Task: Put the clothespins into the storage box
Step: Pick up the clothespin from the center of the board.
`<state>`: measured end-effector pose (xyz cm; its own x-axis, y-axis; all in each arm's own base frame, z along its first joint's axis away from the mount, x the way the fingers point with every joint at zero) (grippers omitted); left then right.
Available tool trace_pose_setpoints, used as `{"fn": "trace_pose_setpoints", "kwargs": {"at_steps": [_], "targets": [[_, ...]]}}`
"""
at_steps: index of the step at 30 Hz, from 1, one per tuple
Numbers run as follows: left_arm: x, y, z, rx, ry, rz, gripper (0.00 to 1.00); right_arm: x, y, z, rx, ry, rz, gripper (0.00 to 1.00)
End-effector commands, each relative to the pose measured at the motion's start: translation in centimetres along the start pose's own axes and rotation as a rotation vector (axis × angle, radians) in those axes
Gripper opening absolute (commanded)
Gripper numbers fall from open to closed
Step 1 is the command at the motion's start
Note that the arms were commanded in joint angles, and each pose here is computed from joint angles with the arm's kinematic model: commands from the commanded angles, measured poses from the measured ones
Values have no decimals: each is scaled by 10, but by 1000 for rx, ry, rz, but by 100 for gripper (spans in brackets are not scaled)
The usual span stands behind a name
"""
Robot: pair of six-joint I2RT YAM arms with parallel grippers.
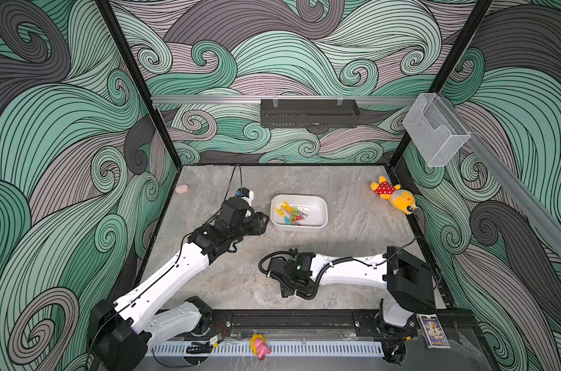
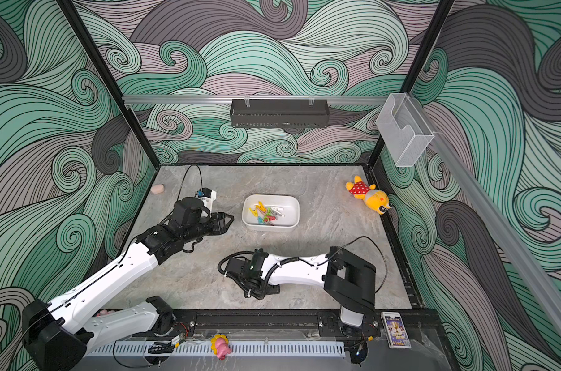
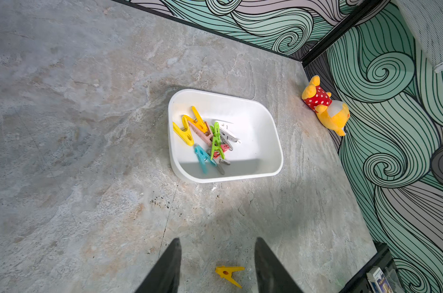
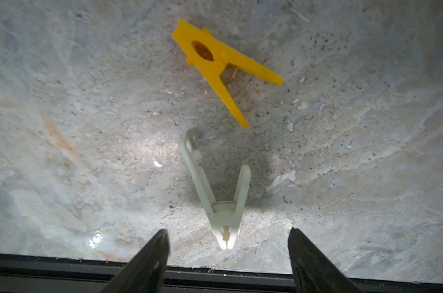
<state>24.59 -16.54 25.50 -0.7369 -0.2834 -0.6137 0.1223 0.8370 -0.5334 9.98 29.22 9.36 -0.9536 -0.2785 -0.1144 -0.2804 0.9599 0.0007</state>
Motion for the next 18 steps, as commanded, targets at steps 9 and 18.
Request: {"fn": "trace_pose_setpoints", "kwargs": {"at_steps": [9, 18], "targets": [[-1, 4, -3, -32, -10, 9, 49, -3, -2, 15, -14, 26, -4, 57], [-1, 5, 1, -44, -2, 10, 50, -3, 3, 22, -18, 50, -33, 50]]}}
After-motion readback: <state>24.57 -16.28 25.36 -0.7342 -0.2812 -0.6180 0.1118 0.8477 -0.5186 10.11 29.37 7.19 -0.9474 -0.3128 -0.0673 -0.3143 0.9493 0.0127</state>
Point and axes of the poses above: each gripper's point midway between its finger pads, its own z axis out along the fingers, its own y axis along the line the jaws close on, x = y × z, the point moved 6 cm from there along -z, back along the fingers, and after that the axes turned 8 degrees about -z, right-handed, at the moved point
